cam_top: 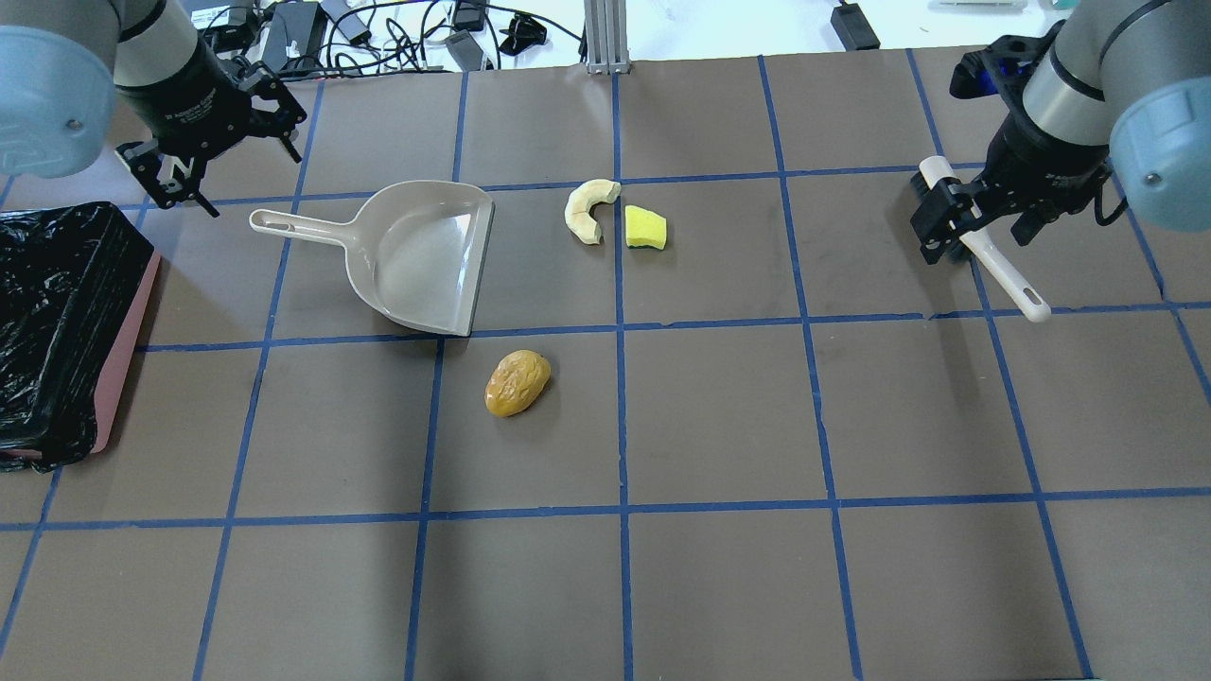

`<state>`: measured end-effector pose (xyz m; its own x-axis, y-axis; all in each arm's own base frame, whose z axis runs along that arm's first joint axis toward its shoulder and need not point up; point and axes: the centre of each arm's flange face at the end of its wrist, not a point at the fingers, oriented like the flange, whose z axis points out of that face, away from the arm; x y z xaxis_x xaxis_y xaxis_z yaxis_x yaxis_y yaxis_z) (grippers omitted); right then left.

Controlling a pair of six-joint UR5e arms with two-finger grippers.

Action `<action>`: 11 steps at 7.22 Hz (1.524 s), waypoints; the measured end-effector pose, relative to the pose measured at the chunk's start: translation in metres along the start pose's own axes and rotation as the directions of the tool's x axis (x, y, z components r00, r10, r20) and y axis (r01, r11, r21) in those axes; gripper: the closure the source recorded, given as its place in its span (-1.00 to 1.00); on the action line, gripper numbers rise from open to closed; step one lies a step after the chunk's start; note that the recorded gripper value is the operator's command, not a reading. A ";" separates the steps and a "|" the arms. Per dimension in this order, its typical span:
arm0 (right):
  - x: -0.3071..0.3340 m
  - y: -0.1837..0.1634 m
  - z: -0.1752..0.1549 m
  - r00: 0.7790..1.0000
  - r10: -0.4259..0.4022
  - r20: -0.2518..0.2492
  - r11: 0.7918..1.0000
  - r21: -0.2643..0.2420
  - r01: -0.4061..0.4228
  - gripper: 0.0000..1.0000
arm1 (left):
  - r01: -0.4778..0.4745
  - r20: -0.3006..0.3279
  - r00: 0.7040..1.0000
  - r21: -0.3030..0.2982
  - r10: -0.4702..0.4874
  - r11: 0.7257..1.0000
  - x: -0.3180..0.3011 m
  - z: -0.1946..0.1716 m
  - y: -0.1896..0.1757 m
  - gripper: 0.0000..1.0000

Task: Sweep and dump trash into bin
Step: 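Grasp the dustpan handle with left gripper while right gripper grasps brush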

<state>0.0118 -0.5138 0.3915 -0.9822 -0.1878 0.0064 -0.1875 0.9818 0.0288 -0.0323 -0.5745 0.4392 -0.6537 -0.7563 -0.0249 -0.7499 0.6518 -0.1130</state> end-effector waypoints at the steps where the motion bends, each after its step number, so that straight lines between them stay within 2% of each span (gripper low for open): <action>1: 0.027 -0.001 0.024 1.000 -0.023 0.002 1.000 0.002 0.023 -1.00 | 0.111 0.027 0.993 -0.009 -0.111 0.994 -0.004 0.014 -0.008 -1.00; 3: 0.075 -0.011 0.068 0.994 -0.105 -0.022 0.994 0.023 0.106 -1.00 | 0.274 0.075 0.959 -0.012 -0.272 0.962 -0.004 0.041 -0.019 -1.00; 4: 0.093 -0.019 0.088 0.990 -0.131 -0.050 0.991 0.022 0.132 -1.00 | 0.370 0.090 0.925 0.018 -0.370 0.929 -0.002 0.051 -0.026 -0.93; 6: 0.119 -0.037 0.130 0.971 -0.195 -0.140 0.980 -0.002 0.197 -1.00 | 0.487 0.071 0.868 0.074 -0.492 0.870 0.007 0.069 -0.041 -0.93; 7: 0.124 -0.043 0.149 0.970 -0.190 -0.151 0.982 -0.010 0.191 -1.00 | 0.521 0.063 0.848 0.082 -0.526 0.850 0.014 0.076 -0.049 -0.82; 8: 0.126 -0.046 0.164 0.977 -0.156 -0.142 0.988 -0.015 0.156 -1.00 | 0.543 0.057 0.835 0.083 -0.548 0.836 0.022 0.083 -0.059 -0.80; 9: 0.126 -0.046 0.171 0.984 -0.117 -0.132 0.993 -0.021 0.115 -0.99 | 0.566 0.051 0.820 0.083 -0.570 0.820 0.032 0.090 -0.071 -0.89; 11: 0.123 -0.040 0.169 0.991 -0.082 -0.110 0.996 -0.051 0.077 -0.94 | 0.619 0.038 0.782 0.082 -0.623 0.781 0.058 0.107 -0.098 -0.85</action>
<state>-0.1039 -0.5720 0.2227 -0.9562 -0.2697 0.1138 -0.2618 0.9618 0.0799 0.0142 -0.6883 0.3422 -0.0402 -0.9991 0.0135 -0.9821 0.0370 -0.1849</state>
